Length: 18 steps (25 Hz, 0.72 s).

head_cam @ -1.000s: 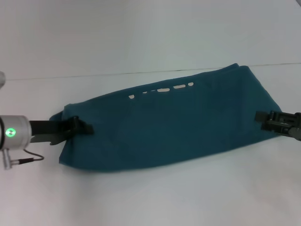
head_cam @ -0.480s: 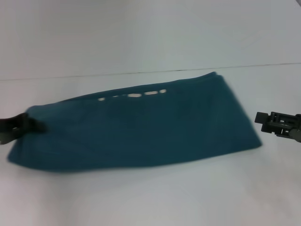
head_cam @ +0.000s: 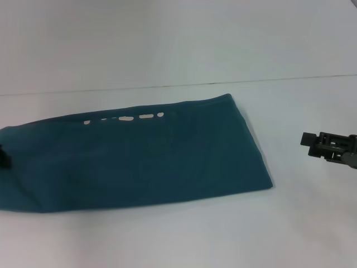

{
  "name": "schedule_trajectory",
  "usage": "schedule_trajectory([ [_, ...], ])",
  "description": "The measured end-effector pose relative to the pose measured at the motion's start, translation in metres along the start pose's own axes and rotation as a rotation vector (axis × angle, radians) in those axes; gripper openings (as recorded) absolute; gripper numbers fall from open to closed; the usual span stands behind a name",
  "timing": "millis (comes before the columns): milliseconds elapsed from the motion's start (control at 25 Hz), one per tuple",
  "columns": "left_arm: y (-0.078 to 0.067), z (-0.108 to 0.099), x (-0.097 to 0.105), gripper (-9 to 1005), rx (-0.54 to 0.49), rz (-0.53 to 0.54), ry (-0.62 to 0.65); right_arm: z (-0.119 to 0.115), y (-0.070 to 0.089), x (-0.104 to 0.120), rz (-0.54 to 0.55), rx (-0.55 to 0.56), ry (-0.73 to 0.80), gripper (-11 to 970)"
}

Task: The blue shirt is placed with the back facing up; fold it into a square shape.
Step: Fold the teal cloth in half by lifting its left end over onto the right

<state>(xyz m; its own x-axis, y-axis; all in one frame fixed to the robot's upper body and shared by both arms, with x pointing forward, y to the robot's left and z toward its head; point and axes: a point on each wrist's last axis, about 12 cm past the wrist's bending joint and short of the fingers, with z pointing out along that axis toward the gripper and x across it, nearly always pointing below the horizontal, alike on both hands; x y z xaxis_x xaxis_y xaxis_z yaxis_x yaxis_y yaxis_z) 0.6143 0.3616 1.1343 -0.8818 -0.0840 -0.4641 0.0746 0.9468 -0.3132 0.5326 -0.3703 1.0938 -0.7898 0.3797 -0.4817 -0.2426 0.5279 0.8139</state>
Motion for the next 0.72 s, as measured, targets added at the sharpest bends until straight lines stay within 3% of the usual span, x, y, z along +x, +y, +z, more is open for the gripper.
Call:
schedule_trajectory([
  [520, -0.005, -0.005, -0.009, 46, -0.033, 0.048, 0.003, 0.001, 0.001, -0.001, -0.002, -0.002, 0.0, 760],
  [720, -0.026, -0.019, -0.021, 46, -0.046, 0.097, -0.005, 0.002, 0.001, -0.001, -0.003, -0.005, -0.002, 760],
])
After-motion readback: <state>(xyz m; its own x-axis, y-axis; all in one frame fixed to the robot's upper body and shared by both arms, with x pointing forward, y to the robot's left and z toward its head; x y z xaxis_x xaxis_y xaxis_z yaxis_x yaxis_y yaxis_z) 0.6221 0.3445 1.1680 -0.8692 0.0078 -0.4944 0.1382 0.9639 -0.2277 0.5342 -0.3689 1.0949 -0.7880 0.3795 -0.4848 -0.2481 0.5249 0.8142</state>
